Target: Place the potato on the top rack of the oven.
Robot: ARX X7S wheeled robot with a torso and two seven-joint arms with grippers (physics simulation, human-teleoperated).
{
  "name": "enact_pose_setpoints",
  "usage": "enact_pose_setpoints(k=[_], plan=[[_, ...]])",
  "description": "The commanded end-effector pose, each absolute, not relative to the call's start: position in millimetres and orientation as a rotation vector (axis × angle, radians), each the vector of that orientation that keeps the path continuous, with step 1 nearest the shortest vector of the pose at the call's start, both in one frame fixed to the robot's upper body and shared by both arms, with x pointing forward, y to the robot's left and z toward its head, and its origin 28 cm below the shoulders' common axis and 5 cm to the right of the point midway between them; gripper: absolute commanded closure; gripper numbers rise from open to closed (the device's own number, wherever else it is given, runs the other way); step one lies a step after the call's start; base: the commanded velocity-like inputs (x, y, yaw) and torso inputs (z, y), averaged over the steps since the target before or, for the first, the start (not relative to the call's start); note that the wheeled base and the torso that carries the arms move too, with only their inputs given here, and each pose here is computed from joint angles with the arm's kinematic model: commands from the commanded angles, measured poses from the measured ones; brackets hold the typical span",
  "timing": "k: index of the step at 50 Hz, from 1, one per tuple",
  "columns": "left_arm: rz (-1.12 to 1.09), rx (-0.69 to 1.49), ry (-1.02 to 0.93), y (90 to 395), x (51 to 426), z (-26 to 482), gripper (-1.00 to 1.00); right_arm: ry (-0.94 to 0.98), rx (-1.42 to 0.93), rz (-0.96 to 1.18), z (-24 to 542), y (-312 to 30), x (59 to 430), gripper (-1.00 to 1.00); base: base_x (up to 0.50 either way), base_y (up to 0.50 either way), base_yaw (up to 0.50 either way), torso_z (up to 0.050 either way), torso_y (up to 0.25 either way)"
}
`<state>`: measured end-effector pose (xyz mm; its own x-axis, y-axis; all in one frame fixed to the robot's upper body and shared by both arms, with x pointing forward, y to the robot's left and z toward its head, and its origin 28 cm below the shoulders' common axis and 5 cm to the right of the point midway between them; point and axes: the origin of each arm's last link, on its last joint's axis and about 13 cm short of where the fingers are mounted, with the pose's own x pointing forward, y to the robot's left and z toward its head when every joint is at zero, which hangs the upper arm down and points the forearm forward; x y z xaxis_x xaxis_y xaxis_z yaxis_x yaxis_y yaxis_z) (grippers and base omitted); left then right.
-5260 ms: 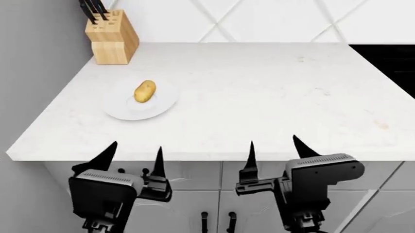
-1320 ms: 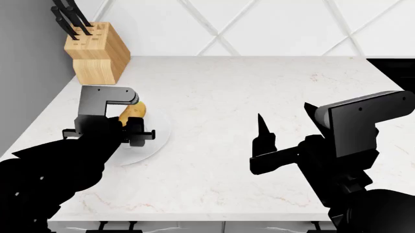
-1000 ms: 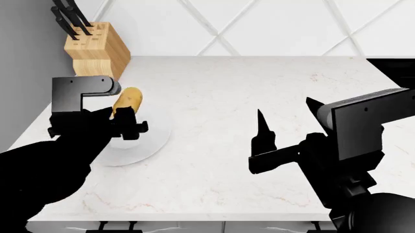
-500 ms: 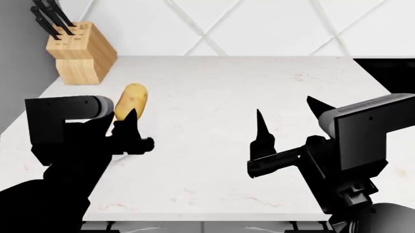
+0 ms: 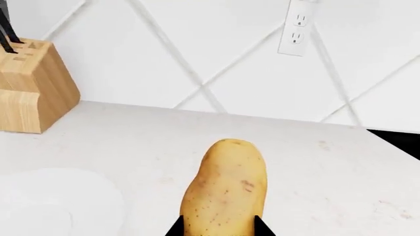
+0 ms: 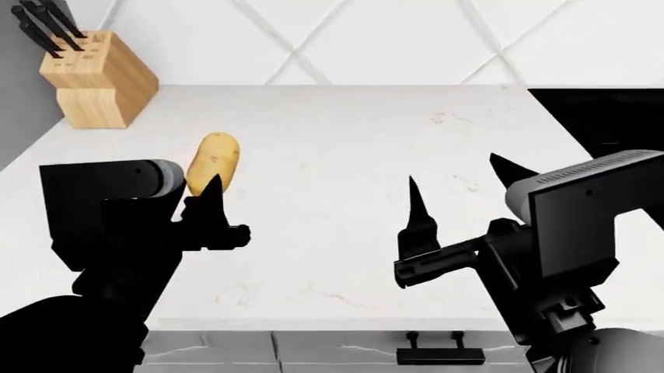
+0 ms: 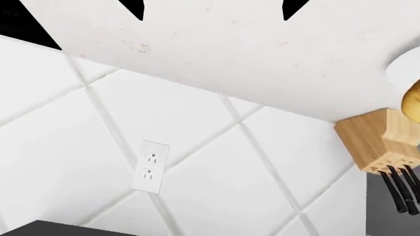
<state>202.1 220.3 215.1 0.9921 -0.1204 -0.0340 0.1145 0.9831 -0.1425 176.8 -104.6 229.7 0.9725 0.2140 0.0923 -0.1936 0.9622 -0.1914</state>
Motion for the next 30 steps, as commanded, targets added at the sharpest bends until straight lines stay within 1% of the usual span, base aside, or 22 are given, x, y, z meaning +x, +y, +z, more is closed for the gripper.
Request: enact_pose_setpoints(k=[1, 30], plan=[[-0.111, -0.141, 0.040, 220.0, 202.6, 214.6, 1.00, -0.117, -0.198, 0.212, 228.0, -105.3, 175.2, -1.00, -0.50, 0.00, 0.00, 0.000, 0.000], [-0.083, -0.143, 0.050, 225.3, 217.1, 209.0, 1.00, -0.102, -0.189, 0.196, 228.4, -103.6, 179.4, -1.00, -0.50, 0.00, 0.00, 0.000, 0.000]])
